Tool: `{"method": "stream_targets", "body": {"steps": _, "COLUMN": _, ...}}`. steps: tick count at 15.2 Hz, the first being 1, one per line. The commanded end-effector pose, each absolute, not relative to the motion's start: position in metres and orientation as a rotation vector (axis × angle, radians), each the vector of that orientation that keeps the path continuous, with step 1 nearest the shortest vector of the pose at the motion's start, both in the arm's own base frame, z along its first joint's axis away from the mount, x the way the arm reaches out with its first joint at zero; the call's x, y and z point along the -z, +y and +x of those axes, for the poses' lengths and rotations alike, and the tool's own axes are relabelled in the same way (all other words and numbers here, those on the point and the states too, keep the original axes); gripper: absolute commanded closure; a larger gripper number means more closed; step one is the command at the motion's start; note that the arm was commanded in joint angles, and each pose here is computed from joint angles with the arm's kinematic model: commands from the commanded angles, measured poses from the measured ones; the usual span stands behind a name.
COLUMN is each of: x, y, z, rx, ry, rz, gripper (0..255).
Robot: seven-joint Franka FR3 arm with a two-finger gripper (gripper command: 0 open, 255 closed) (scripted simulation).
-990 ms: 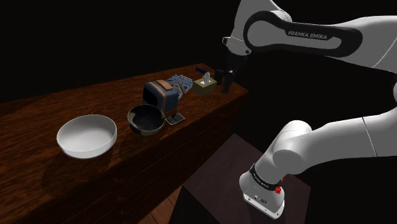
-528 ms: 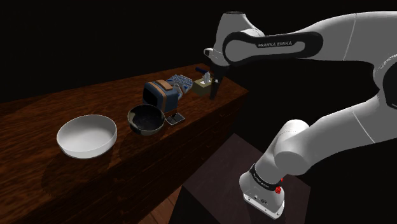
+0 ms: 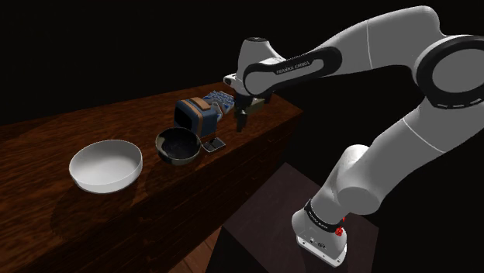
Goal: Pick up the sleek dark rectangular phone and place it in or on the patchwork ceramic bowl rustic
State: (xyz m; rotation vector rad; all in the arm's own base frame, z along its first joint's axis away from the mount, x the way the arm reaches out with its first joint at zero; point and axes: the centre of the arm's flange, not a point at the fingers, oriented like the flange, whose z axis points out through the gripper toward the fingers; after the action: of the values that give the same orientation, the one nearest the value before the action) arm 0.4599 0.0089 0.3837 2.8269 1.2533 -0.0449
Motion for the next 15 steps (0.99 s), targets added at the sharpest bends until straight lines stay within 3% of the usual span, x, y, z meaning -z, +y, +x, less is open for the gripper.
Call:
{"method": "stream_targets", "body": {"steps": 1, "x": -0.367, "y": 0.017, "z": 0.474, "rx": 0.036, "ry": 1.362, "rz": 2.782, "gripper": 0}}
{"method": "stream_targets", "body": {"steps": 10, "x": -0.281, "y": 0.073, "z": 0.527, "rx": 0.005, "ry": 1.81, "rz": 2.546, "gripper": 0}}
{"method": "stream_targets", "body": {"steps": 15, "x": -0.254, "y": 0.078, "z": 0.53, "rx": 0.002, "ry": 1.843, "rz": 2.524, "gripper": 0}}
